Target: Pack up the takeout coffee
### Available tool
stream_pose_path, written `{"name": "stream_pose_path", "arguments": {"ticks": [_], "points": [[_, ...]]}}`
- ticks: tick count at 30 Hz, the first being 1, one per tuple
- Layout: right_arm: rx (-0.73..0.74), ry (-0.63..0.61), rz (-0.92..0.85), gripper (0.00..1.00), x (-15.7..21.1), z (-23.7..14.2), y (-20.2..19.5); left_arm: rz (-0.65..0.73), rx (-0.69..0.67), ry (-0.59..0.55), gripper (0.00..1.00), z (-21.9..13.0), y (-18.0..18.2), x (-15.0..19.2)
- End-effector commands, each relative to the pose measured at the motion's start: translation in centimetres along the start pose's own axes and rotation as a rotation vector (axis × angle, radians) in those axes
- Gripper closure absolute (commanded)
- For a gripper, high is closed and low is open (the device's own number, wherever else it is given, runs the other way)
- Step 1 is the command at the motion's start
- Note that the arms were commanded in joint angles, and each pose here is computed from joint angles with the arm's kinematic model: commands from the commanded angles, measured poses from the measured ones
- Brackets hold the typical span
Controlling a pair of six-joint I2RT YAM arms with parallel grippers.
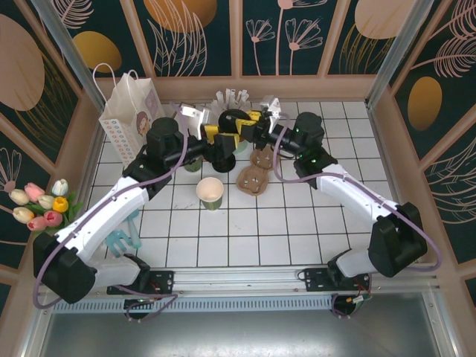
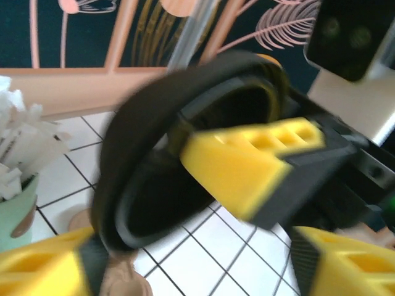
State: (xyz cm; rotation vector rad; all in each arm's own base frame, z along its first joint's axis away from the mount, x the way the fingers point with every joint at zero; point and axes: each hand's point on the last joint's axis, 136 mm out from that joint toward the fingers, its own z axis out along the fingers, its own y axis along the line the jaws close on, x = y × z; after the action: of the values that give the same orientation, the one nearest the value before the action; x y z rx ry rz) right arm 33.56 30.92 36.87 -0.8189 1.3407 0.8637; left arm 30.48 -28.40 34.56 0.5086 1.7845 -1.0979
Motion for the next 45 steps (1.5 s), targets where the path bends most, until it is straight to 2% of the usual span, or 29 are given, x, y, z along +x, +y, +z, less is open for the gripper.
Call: {"name": "stream_pose_path", "arguments": {"ticks": [1,2,5,7,10,14,17,20,28,30,33,39,45], "points": [[0.132,0.081,-0.458,0.97,-2.3,-0.5,-1.1,0.084,0.108,0.065,0.06,-2.3,-2.8,1.5],[0.181,0.07,-0.527,0.97,-3.3,-0.9,-1.6,0.092,0.104,0.07,0.02,-2.8,-2.9,1.7],[0.181,-0.043,-0.829,1.0,-5.7,-1.8,0.4,0.107,0.091,0.042,0.01,-4.3,-3.5,0.8],[0.195,-0.033,-1.021,1.0,-6.4,-1.1,1.0,0.126,0.106,0.003,0.02,-5.4,-4.4,-0.2],[0.202,0.052,-1.308,1.0,-5.6,0.2,0.7,0.114,0.043,-0.066,0.01,-6.7,-4.5,-2.5],[0.147,0.09,-1.695,1.0,-3.7,0.8,1.2,0.047,-0.078,-0.096,0.01,-7.7,-3.5,-5.1],[0.123,0.087,-1.87,1.0,-3.0,0.7,1.6,0.009,-0.104,-0.082,0.02,-7.9,-3.5,-6.0],[0.088,0.027,-2.025,1.0,-2.7,0.3,2.7,-0.037,-0.148,-0.049,0.06,-7.8,-2.9,-6.3],[-0.01,-0.145,-2.216,1.0,-2.0,-0.6,5.7,-0.125,-0.246,0.076,0.19,-6.6,-1.0,-5.8],[-0.022,-0.173,-2.235,1.0,-2.0,-0.6,6.1,-0.143,-0.274,0.111,0.26,-6.3,-0.4,-5.6],[-0.011,-0.185,-2.253,1.0,-2.0,-0.6,6.2,-0.185,-0.297,0.149,0.34,-5.7,0.4,-5.2],[-0.009,-0.192,-2.27,1.0,-1.8,-0.6,6.3,-0.26,-0.272,0.213,0.42,-4.5,0.8,-4.3],[-0.027,-0.205,-2.267,1.0,-1.7,-0.4,6.5,-0.26,-0.26,0.298,0.51,-3.6,1.3,-3.0]]}}
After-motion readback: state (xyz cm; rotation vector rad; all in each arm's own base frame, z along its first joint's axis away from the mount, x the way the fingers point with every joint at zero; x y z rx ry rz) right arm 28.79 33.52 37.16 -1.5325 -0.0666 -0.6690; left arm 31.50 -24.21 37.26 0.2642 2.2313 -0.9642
